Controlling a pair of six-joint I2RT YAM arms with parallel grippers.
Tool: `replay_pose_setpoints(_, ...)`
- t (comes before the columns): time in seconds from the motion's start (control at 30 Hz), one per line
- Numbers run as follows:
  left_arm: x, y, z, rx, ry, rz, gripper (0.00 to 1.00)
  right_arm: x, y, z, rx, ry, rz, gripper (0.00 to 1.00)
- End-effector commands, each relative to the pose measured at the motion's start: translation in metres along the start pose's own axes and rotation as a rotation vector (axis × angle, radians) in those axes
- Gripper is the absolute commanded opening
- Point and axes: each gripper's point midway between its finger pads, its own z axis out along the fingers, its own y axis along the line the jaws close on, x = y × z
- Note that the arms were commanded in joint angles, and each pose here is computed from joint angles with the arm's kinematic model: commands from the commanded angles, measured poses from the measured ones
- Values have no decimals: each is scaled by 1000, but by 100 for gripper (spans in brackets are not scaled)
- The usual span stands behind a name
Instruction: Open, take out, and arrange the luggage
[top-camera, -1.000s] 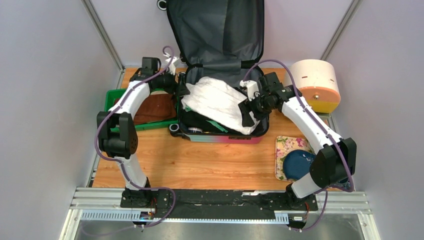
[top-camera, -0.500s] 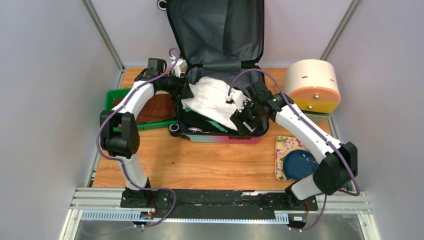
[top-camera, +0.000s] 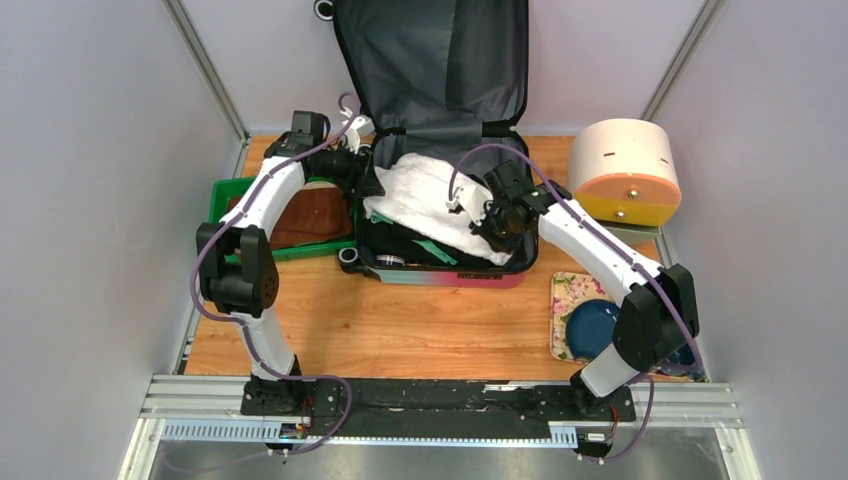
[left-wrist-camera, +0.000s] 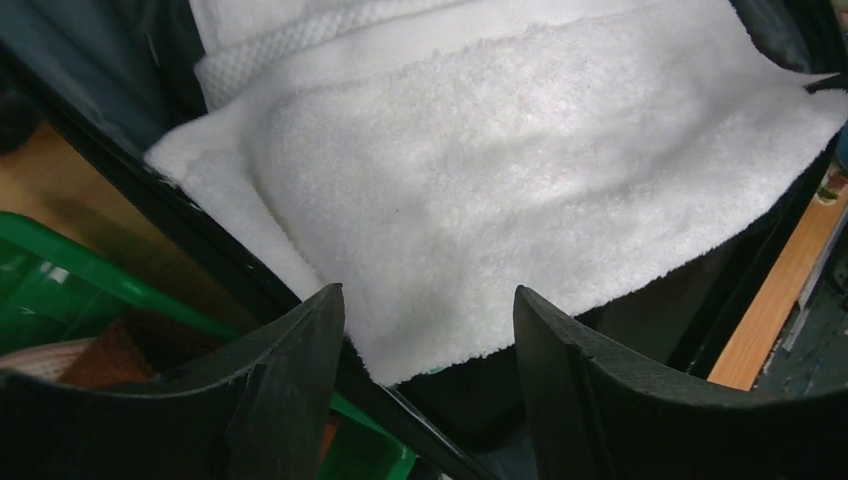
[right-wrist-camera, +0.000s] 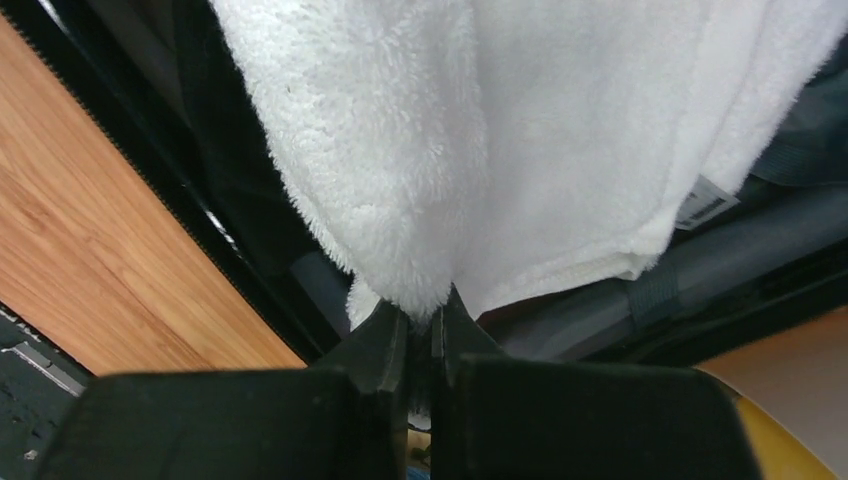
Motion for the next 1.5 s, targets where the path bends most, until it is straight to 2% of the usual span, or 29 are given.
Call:
replay_pose_setpoints(0.0, -39, -5, -31, 26, -89, 221, 71, -15, -54, -44, 178, -57, 31, 0)
replay_pose_setpoints(0.03, -47, -4, -36, 26, -102, 265, 70, -11, -67, -51, 198, -59, 69, 0)
replay_pose_setpoints(0.2, -35, -9, -41, 96, -66, 484, 68, -18, -101, -78, 272, -125, 154, 0)
replay_pose_setpoints(0.37, -14, -12, -31, 155, -52, 556, 62, -23, -115, -84, 307, -146, 205, 0)
replay_pose_setpoints(0.43, 0, -16, -25, 178, -33, 570, 57, -23, -123, -85, 321, -154, 243, 0)
replay_pose_setpoints(0.57, 13, -23, -18, 189, -30, 646, 53, -25, -138, -94, 347, -182, 318, 0)
replay_pose_setpoints(0.7, 16, -33, -11, 213, -32, 665, 54, -24, -135, -92, 332, -181, 325, 0)
replay_pose_setpoints(0.8, 16, -41, -6, 212, -37, 671, 62, -25, -134, -92, 331, -183, 329, 0)
replay_pose_setpoints(0.97, 9, -42, 9, 124, -100, 637, 65, -25, -135, -95, 335, -190, 334, 0)
replay_pose_setpoints(1.13, 8, -39, 29, 74, -66, 676, 66, -23, -134, -96, 339, -190, 342, 0)
replay_pose_setpoints(1.33, -8, -14, 40, -59, -69, 625, 55, -20, -131, -104, 357, -198, 335, 0)
replay_pose_setpoints(1.47, -15, -6, 47, -71, -66, 592, 49, -18, -132, -106, 368, -204, 336, 0)
